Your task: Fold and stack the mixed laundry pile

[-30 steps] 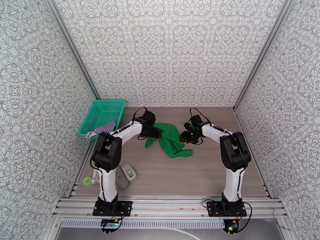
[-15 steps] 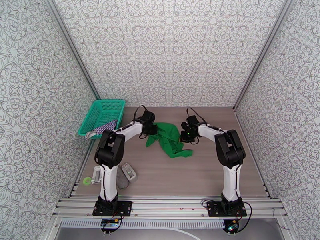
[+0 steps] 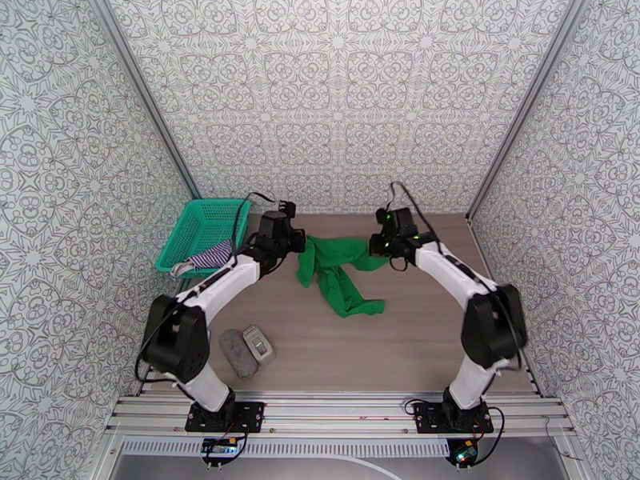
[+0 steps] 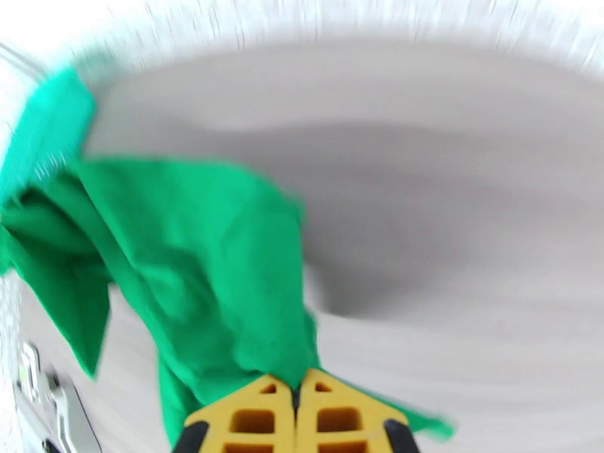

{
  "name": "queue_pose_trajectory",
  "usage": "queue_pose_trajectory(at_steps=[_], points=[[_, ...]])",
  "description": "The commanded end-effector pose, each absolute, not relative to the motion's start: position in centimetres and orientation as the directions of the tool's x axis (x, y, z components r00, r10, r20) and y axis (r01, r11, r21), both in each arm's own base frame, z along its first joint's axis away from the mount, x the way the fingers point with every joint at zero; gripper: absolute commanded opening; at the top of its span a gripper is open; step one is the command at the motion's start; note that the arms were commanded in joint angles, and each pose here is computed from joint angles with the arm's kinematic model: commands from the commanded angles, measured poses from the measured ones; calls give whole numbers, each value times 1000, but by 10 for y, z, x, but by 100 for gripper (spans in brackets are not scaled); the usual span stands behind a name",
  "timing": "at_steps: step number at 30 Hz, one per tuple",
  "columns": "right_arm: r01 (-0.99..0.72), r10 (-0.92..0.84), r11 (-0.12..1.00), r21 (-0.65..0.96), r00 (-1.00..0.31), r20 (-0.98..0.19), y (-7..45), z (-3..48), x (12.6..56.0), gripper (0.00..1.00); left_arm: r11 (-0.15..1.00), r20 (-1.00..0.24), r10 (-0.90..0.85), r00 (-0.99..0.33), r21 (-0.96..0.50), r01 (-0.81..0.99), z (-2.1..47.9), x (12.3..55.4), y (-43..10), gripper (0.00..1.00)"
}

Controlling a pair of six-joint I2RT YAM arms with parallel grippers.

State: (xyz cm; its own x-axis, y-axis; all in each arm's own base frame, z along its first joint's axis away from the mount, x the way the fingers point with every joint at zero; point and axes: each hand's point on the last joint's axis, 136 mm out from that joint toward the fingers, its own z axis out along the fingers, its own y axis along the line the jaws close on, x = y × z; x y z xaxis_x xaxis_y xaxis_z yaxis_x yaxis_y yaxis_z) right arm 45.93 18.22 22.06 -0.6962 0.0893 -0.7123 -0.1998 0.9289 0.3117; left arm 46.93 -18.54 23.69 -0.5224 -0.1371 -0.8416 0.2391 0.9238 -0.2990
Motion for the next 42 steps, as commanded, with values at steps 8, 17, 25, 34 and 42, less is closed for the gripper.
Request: queue_pose_trajectory(at_steps=[8, 17, 25, 34, 42], points=[[-131, 74, 985, 115, -286, -955, 125, 401, 436, 0, 884, -991, -84, -108, -124, 450, 420, 412, -202, 0], [-90, 83, 993, 83, -3, -997, 81, 526, 356, 0, 742, -977, -55, 204, 97, 663, 558, 300, -238, 0], [-150, -8, 989, -2, -40, -999, 81, 553, 325, 0, 761, -996, 20, 84, 70, 645, 540, 302, -250, 0], [-377, -28, 921, 99, -316, -948, 156, 471, 401, 0, 619, -958, -16, -287, -235, 750, 364, 362, -320, 29], [-545, 29, 785, 295, -445, -895, 217, 437, 448, 0, 513, -912, -28, -410, -365, 777, 297, 384, -354, 77]])
